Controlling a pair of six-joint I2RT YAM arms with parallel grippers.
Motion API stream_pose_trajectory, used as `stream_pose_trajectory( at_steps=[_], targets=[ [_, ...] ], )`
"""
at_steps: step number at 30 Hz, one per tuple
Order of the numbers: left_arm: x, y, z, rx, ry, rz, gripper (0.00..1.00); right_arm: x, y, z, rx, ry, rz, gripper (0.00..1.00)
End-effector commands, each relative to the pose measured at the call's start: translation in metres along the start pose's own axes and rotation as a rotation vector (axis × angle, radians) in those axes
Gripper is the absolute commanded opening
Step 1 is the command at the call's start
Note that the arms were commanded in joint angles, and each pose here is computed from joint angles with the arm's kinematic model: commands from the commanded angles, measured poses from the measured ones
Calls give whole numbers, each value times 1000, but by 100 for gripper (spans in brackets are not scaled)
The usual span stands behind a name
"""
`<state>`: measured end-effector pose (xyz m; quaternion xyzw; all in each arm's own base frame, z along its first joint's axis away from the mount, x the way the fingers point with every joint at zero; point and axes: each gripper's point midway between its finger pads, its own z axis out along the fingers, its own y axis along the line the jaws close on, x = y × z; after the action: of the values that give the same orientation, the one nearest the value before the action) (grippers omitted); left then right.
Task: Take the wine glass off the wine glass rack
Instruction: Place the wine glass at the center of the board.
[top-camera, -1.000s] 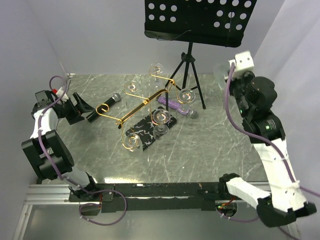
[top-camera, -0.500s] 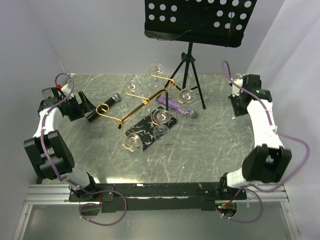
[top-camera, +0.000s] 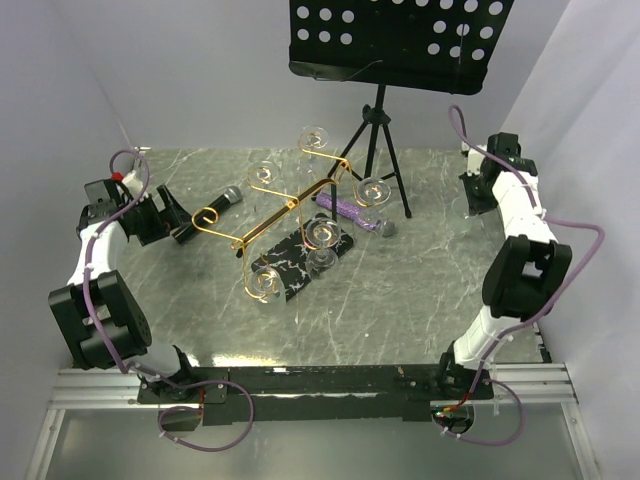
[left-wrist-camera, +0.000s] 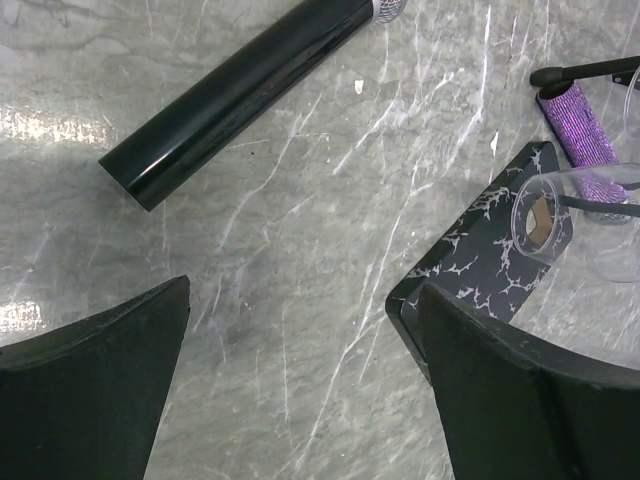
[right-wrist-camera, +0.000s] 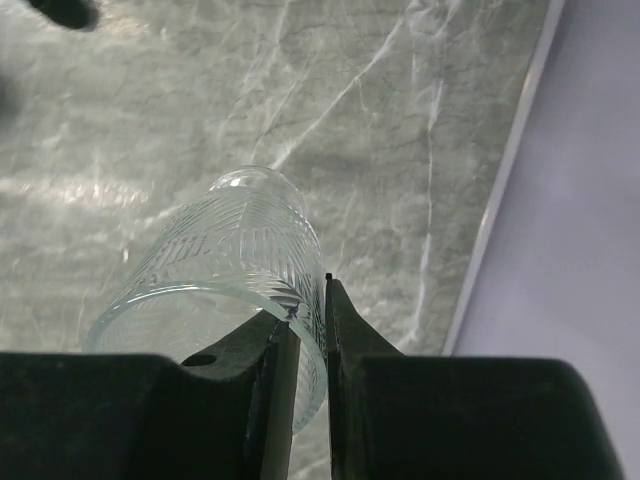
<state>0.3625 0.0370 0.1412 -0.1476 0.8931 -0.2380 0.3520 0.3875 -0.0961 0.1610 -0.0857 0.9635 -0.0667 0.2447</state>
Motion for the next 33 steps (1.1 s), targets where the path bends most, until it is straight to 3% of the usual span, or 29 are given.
stream_pose_trajectory(
  at_steps=[1,10,12,33],
  targets=[
    [-15,-11,-11,2,-63,29,100,-22,-23,10,30,-68,108,0],
    [-12,-14,-11,4,-59,28,100,-12,-36,32,19,-30,195,1],
    [-12,-12,-10,-2,-60,22,100,-10,-35,35,8,-23,199,5],
    [-8,-13,-12,-11,-52,35,100,-1,-34,58,-2,23,201,11]
  ],
)
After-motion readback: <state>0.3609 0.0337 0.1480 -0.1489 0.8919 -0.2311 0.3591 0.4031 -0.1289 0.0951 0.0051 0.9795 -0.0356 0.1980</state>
